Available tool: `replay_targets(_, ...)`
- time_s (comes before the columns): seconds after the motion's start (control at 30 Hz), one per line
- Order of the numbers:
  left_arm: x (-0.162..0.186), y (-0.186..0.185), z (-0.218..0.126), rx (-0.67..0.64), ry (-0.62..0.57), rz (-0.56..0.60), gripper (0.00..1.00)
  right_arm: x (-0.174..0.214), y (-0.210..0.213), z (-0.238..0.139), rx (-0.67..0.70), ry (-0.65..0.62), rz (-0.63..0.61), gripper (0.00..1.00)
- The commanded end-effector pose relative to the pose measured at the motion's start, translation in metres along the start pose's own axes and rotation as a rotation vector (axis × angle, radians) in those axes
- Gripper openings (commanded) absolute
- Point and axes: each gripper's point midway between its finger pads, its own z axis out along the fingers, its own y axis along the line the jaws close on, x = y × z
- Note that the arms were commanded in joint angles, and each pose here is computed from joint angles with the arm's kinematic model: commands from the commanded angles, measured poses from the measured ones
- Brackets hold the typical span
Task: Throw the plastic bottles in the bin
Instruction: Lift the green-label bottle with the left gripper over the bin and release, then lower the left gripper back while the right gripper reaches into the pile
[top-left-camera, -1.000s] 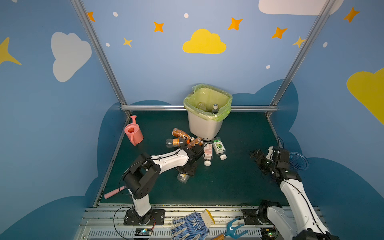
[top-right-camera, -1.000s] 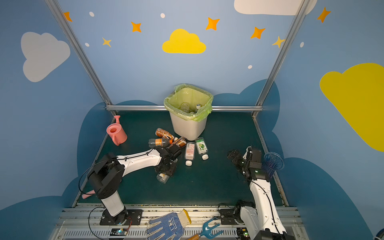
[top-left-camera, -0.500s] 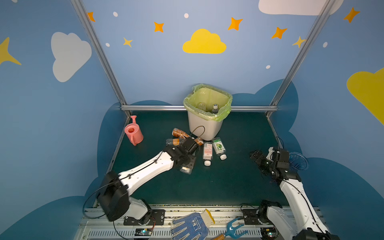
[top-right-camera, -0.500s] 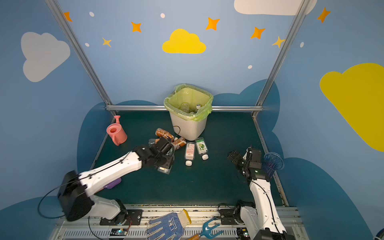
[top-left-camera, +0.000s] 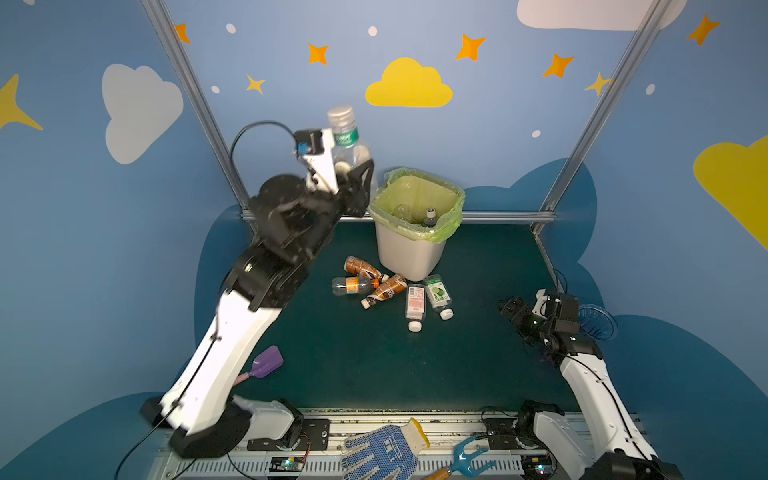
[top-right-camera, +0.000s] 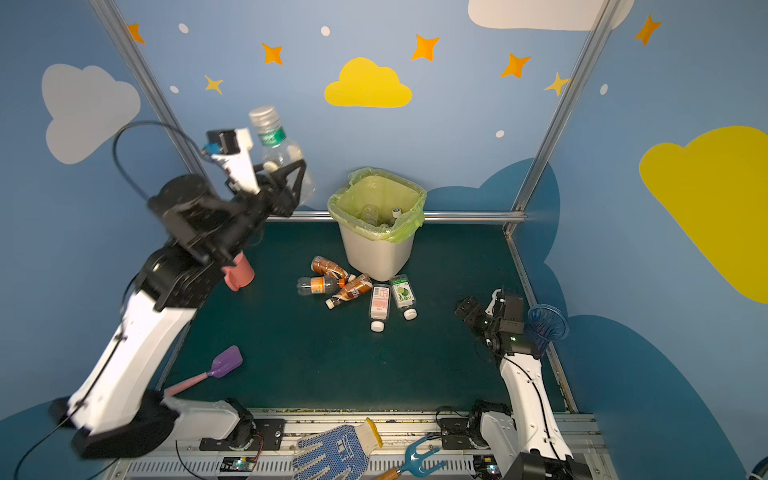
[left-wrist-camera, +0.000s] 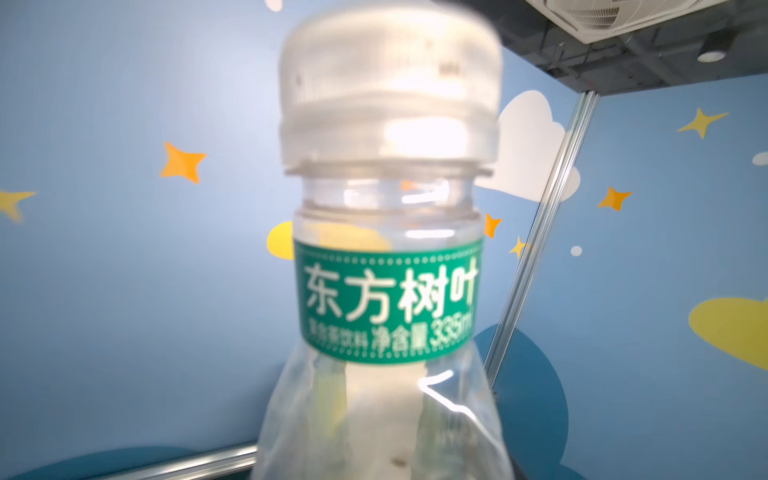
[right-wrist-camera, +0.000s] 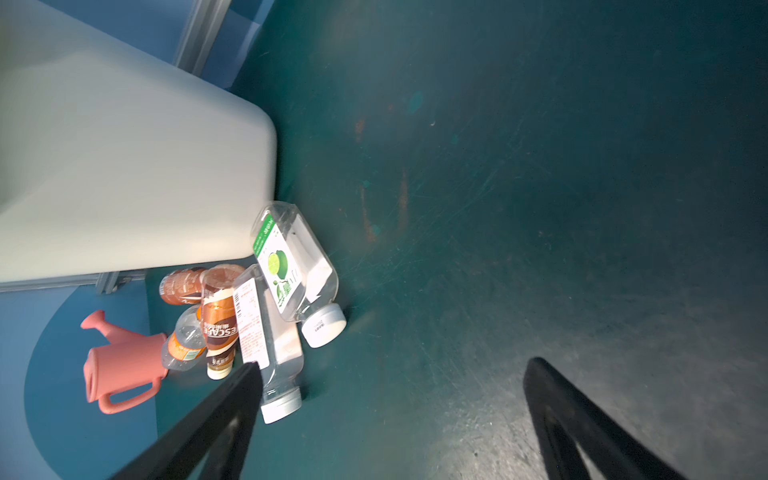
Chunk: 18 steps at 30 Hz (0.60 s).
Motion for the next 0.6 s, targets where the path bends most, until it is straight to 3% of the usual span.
replay_targets(0.0, 0.145, -0.010, 0.085, 0.082, 0.433, -0.066, 0.62, -0.009, 0.017, -0.004, -0.054, -0.005, -0.040, 0.98)
replay_targets(0.07, 0.153, -0.019, 0.095, 0.119, 0.496, -0.081, 0.79, -0.010, 0.018, -0.006, -0.048, -0.001, -0.054, 0.98)
replay_targets(0.2, 0.100, -0.022, 0.085, 0.119, 0.362, -0.054, 1.00, -0.011, 0.017, -0.009, -0.038, -0.007, -0.070, 0.98)
replay_targets(0.37, 0.042, -0.026, 0.060, 0.131, 0.219, -0.015, 1.00, -0.008, 0.026, -0.009, -0.083, 0.007, -0.072, 0.98)
replay_targets(0.57, 0.056, -0.014, 0.029, 0.110, 0.166, -0.041, 1.00, 0.003, 0.029, -0.002, -0.069, 0.041, -0.105, 0.98)
